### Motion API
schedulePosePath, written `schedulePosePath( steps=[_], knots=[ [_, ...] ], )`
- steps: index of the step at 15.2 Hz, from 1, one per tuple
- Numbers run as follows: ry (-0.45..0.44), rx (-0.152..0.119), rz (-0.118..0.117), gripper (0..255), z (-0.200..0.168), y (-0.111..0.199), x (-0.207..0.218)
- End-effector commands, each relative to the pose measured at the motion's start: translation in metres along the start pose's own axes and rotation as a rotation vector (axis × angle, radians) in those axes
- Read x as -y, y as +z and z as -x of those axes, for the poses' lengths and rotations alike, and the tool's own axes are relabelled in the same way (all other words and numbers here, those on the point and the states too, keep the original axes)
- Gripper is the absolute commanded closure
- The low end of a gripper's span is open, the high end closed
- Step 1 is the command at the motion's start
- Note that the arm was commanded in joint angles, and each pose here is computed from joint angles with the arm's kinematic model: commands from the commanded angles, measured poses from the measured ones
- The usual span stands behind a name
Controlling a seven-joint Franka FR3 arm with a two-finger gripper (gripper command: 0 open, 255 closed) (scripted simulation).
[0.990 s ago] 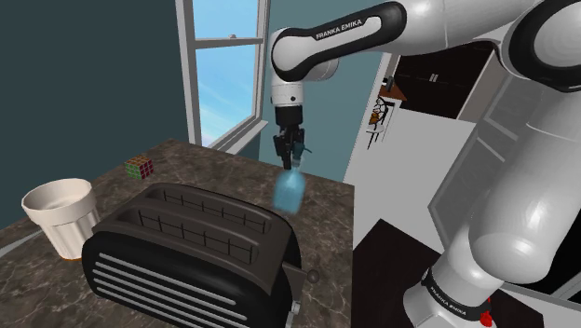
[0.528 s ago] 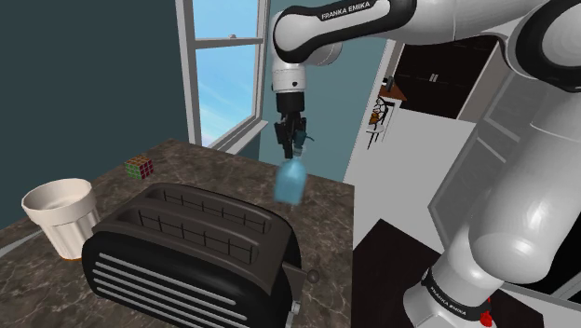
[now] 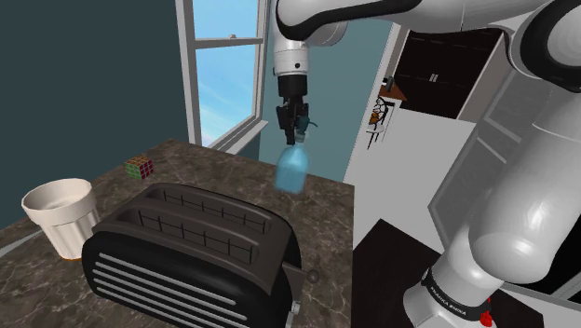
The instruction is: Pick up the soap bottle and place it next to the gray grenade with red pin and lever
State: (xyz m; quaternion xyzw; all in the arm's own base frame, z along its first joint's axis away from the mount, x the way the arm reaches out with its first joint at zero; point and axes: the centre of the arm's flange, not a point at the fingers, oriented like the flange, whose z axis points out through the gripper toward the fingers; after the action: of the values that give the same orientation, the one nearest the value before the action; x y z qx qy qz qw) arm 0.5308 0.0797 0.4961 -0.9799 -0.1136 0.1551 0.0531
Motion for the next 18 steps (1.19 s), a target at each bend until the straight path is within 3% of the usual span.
schedulePosePath(
  steps=[1,18],
  knots=[
    [0.000,0.000,0.000,255,0.004,-0.011,0.001],
    [0.000,0.000,0.000,255,0.030,-0.096,0.014]
  ],
)
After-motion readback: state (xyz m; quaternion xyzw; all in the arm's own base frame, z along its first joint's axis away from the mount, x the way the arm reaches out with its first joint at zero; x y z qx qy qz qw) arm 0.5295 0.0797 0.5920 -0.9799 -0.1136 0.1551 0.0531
